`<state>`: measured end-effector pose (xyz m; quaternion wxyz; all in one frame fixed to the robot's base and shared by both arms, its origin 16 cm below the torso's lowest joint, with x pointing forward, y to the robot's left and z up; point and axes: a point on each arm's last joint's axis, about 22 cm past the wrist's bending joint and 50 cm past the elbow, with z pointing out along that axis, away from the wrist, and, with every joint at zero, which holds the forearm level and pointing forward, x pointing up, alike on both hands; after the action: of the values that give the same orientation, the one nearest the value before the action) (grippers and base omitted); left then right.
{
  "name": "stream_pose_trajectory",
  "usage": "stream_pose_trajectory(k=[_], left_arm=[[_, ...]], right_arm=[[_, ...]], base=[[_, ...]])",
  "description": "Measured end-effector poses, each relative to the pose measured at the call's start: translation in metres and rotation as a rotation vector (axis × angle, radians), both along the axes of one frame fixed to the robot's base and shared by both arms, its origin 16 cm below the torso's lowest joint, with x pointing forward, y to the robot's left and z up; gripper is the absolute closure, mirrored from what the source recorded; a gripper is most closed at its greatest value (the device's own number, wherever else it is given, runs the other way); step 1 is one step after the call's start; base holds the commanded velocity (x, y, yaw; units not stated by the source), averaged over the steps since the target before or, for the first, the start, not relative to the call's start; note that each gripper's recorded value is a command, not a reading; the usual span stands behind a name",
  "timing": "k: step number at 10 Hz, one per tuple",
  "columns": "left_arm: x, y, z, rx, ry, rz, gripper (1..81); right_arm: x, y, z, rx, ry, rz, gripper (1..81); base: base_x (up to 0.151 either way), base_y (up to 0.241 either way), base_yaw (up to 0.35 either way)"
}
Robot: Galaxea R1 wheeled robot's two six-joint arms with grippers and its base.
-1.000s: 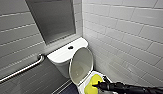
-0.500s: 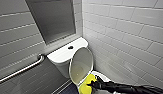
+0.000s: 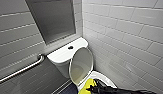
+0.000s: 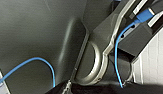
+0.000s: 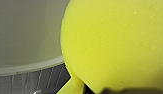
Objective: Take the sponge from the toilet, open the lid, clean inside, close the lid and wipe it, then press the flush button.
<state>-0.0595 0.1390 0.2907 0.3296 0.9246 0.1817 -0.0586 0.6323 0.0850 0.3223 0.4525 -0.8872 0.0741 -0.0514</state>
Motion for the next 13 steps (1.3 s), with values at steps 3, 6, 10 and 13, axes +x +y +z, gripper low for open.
stream_pose_trajectory(k=[3,6,10,13], left_arm=[[-0.055,0.01,0.033,0.016,0.063,0.025,1.0],[-0.047,-0.006,0.041,-0.009,0.025,0.058,1.0],[-0.046,-0.008,0.041,-0.013,0.019,0.053,1.0],[-0.046,-0.011,0.041,-0.017,0.018,0.055,1.0]], right_arm=[[0.006,-0.009,-0.025,-0.025,0.004,-0.058,81.1],[0.002,-0.018,-0.029,-0.009,0.004,-0.077,81.1],[-0.039,-0.075,-0.017,-0.007,0.061,-0.031,81.1],[-0.077,-0.164,-0.028,-0.061,0.116,-0.061,81.1]], base=[[0.0,0.0,0.0],[0.0,0.0,0.0],[0.0,0.0,0.0],[0.0,0.0,0.0]])
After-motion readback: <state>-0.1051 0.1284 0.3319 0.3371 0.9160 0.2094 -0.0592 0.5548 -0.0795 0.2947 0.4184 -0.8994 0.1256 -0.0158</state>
